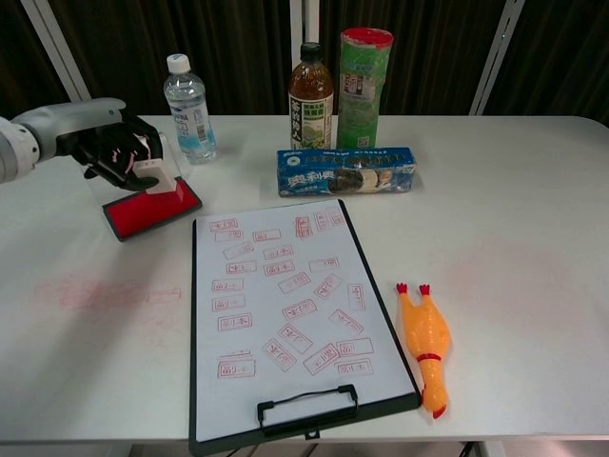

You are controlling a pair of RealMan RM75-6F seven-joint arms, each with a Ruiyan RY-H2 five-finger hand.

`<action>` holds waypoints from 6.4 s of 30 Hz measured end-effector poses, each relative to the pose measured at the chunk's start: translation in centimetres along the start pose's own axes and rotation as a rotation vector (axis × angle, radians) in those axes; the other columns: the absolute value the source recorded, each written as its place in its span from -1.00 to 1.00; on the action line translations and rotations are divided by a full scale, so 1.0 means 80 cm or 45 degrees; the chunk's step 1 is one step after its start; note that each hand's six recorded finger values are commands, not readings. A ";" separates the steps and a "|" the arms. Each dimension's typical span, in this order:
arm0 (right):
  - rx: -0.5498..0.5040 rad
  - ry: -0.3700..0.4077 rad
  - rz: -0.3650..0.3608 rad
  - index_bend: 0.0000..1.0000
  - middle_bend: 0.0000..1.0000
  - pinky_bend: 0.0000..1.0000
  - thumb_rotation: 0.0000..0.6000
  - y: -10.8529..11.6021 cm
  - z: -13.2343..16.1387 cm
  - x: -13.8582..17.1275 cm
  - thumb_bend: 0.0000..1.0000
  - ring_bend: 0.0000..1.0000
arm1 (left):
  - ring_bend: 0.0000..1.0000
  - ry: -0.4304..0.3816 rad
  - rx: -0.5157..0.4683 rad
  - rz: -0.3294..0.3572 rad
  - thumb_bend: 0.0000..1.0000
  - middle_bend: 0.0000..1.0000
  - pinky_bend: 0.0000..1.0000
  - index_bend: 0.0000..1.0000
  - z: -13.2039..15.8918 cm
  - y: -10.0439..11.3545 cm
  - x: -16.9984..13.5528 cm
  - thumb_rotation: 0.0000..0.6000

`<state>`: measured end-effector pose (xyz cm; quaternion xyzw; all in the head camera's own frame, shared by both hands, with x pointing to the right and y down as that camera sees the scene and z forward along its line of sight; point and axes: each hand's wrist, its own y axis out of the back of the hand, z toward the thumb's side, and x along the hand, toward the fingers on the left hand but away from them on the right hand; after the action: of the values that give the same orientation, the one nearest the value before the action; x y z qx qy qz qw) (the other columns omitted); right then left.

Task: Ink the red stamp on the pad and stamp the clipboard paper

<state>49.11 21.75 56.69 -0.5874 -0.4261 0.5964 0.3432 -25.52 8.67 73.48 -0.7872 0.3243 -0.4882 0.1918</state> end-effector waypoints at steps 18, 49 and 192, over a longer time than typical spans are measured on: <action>-0.016 0.005 0.005 -1.00 -1.00 -1.00 1.00 -0.003 -0.005 0.008 -0.40 -1.00 | 0.39 -0.185 0.006 -0.186 0.01 0.37 0.59 0.40 0.121 -0.084 0.002 1.00; -0.053 -0.015 0.016 -1.00 -1.00 -1.00 1.00 0.003 -0.021 0.009 -0.37 -1.00 | 0.41 -0.139 0.124 -0.228 0.03 0.39 0.59 0.40 0.192 -0.119 0.090 1.00; -0.013 0.023 -0.009 -1.00 -1.00 -1.00 1.00 0.002 -0.002 0.015 -0.37 -1.00 | 0.32 0.139 -0.019 -0.124 0.02 0.10 0.57 -0.07 -0.102 -0.089 -0.114 1.00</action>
<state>49.19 22.75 56.06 -0.5929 -0.4282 0.5876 0.3462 -33.36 20.27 75.67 -0.7758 0.2991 -0.5367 0.1440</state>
